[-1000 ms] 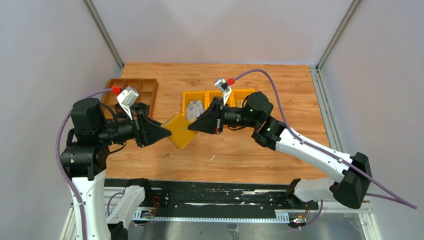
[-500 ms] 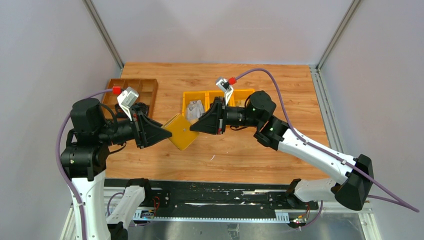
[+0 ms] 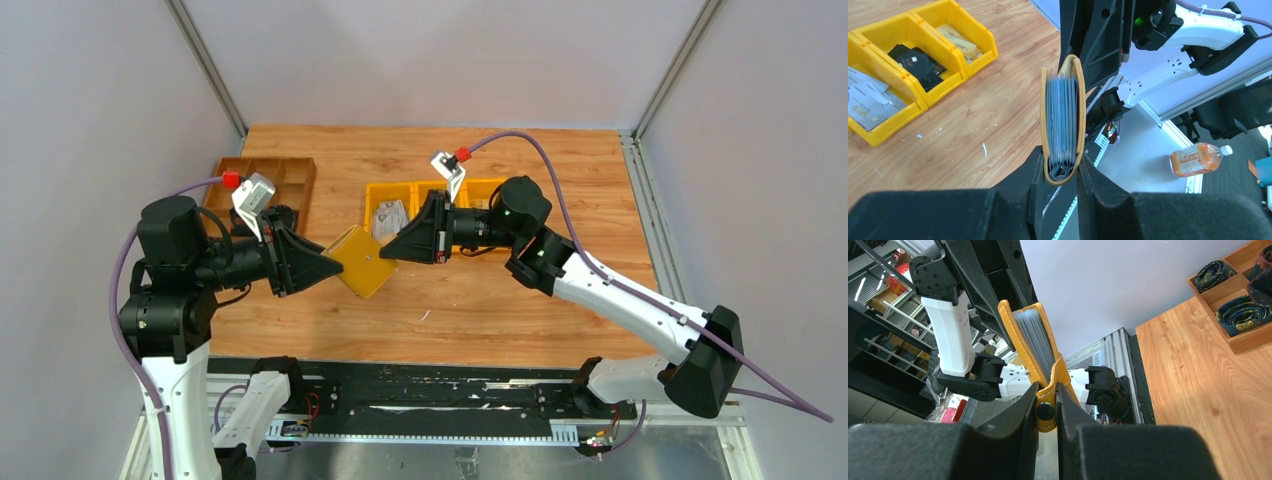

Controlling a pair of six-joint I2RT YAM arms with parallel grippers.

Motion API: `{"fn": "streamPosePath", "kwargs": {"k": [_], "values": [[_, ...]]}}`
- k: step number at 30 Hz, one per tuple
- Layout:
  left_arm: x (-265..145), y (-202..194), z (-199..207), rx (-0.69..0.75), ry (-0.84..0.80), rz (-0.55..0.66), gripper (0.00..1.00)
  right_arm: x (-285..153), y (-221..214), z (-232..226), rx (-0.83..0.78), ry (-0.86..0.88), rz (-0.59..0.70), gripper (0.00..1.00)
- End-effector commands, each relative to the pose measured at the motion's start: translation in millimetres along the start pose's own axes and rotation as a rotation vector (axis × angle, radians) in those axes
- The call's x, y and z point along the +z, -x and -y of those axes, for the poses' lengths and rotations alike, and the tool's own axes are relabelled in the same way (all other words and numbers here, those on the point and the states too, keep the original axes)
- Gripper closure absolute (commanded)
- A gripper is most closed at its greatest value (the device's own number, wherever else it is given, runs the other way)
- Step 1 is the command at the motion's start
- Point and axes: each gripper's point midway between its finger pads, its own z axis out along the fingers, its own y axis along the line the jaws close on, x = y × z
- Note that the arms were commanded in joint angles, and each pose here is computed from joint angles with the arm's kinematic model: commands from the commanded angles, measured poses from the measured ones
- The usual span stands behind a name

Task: Take the credit cards out of the card holder
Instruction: Open the card holder.

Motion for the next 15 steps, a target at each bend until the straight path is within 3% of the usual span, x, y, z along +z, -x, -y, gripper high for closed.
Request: {"fn": "streamPosePath", "kwargs": {"k": [1,8,12,15], "values": [[-7,-2,28,0.032,-0.093,-0.002,1.00,-2,30,-2,-0.022,-0.008,0.076,0.82],[-7,-2,30,0.038,-0.104,-0.003,1.00,-2,34,-9,0.011,0.050,0.071,0.74],[-7,-1,31,0.042,-0.106,-0.003,1.00,-3,34,-12,0.011,0.051,0.066,0.84],[-8,-1,30,0.045,-0.099,0.000,1.00,-6,31,-10,0.008,0.037,0.066,0.98]]}}
